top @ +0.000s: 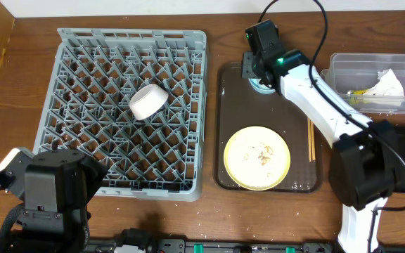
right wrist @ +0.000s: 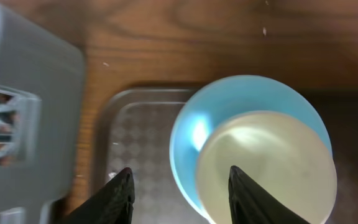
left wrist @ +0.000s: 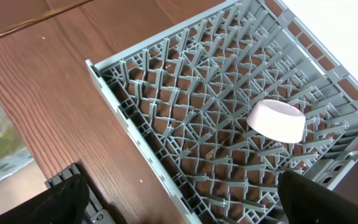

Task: Sort waste into correct bins and load items into the dishwasher
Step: 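Grasp the cream cup out of the blue bowl with the right gripper, then carry the cream cup into the rack and release it, then grasp the light-blue bowl on the tray with the right gripper, then carry the light-blue bowl left over the rack with the right gripper, then lower the light-blue bowl into the rack's front-left and open the gripper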

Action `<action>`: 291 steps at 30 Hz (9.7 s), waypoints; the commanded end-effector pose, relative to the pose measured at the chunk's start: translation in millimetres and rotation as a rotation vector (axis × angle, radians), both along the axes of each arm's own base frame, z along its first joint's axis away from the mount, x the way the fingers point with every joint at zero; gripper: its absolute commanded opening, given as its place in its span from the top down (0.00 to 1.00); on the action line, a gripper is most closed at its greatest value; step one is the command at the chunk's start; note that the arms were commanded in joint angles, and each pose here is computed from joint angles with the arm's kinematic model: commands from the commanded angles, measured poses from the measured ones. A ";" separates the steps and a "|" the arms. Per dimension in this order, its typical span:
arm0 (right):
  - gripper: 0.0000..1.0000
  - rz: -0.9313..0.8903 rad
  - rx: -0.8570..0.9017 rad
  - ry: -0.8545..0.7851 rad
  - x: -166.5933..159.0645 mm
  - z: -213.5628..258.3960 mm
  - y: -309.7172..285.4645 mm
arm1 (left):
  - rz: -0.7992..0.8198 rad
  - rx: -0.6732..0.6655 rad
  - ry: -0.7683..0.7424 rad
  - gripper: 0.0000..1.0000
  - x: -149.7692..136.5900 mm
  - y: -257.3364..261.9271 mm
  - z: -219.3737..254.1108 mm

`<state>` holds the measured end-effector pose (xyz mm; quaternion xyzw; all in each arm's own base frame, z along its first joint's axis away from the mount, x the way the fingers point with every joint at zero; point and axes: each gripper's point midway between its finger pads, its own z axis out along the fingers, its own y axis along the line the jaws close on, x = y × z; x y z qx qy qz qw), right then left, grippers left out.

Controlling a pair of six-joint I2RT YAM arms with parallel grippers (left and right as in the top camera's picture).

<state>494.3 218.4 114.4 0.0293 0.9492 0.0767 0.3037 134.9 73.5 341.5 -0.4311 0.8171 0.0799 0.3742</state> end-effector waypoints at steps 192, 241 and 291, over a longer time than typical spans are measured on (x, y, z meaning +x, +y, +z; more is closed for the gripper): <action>0.99 0.662 0.797 0.136 -117.0 179.5 130.0 | 0.019 0.005 -0.010 0.02 -1.5 2.8 2.8; 0.99 0.784 1.197 0.691 -274.0 67.0 382.4 | 0.019 0.005 -0.010 0.02 -1.5 2.8 2.8; 0.99 0.726 0.359 0.339 -275.2 -9.3 303.3 | 0.019 0.005 -0.010 0.02 -1.5 2.8 2.8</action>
